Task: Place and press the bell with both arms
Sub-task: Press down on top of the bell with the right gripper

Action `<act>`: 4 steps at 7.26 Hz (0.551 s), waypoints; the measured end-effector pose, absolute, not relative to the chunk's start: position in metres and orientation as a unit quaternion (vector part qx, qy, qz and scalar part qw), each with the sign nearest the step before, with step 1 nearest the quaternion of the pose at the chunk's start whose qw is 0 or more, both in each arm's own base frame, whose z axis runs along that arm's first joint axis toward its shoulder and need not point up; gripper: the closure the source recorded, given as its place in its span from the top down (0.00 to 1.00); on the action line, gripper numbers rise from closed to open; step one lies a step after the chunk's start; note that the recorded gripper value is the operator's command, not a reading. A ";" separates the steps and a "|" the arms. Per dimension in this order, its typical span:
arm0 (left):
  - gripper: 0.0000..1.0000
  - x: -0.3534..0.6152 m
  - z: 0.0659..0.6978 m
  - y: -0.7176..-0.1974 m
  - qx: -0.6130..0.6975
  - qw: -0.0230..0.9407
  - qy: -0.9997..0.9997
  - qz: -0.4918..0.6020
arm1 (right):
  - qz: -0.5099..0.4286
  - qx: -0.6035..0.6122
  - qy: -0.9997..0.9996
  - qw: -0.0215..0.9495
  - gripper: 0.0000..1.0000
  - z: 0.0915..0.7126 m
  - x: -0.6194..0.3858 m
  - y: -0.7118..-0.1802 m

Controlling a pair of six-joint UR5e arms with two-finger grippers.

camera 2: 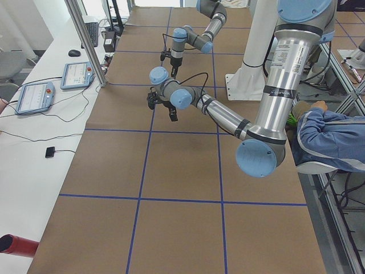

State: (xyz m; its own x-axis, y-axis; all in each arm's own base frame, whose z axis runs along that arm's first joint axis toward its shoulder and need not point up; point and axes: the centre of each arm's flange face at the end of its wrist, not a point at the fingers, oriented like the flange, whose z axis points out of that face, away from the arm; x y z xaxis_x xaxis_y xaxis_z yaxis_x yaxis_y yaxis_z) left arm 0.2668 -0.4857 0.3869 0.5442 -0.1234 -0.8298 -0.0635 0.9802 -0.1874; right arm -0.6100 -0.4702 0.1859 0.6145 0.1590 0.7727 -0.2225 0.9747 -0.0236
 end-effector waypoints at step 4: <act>0.99 0.269 0.386 -0.485 -0.100 0.873 0.477 -0.019 | 0.101 0.030 -0.427 0.898 0.00 0.184 -0.614 -0.467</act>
